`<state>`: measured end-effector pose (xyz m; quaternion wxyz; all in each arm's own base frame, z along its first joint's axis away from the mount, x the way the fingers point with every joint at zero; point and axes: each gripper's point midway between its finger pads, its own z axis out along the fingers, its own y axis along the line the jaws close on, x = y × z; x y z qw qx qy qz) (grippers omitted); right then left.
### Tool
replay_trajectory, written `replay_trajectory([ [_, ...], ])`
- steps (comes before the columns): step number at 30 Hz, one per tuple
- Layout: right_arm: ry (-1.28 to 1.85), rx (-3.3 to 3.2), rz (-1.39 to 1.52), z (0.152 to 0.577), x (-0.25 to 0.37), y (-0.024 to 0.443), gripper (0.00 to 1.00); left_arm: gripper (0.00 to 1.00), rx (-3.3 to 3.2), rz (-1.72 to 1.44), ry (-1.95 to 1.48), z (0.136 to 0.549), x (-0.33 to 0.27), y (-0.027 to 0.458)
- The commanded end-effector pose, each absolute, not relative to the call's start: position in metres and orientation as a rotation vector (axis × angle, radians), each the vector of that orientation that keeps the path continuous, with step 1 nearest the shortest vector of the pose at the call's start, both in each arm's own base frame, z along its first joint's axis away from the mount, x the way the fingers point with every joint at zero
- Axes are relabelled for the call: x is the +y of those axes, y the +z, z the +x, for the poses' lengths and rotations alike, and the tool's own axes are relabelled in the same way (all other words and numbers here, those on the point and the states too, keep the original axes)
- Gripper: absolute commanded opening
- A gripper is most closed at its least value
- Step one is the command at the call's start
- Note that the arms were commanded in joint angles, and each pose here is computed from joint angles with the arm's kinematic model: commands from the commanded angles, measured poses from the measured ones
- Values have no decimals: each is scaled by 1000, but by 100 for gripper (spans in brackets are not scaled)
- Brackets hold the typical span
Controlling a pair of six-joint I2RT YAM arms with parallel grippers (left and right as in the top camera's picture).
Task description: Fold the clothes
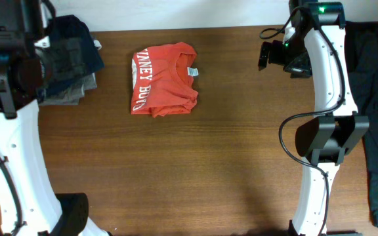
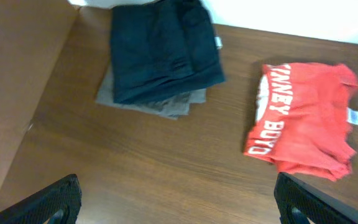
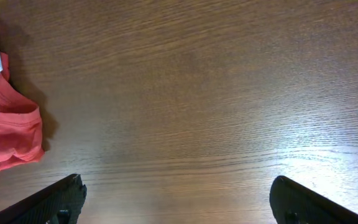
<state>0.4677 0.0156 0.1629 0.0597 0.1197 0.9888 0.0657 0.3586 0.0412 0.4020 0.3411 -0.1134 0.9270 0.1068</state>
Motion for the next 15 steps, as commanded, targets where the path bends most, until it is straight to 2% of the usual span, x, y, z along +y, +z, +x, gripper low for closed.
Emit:
replay_trajectory([
  [1, 213, 3013, 366, 467, 19, 156, 99, 99, 2418, -357, 310, 361, 49, 396],
  [15, 218, 2966, 357, 479, 19, 158, 99, 99, 2466, -308, 175, 374, 30, 383],
])
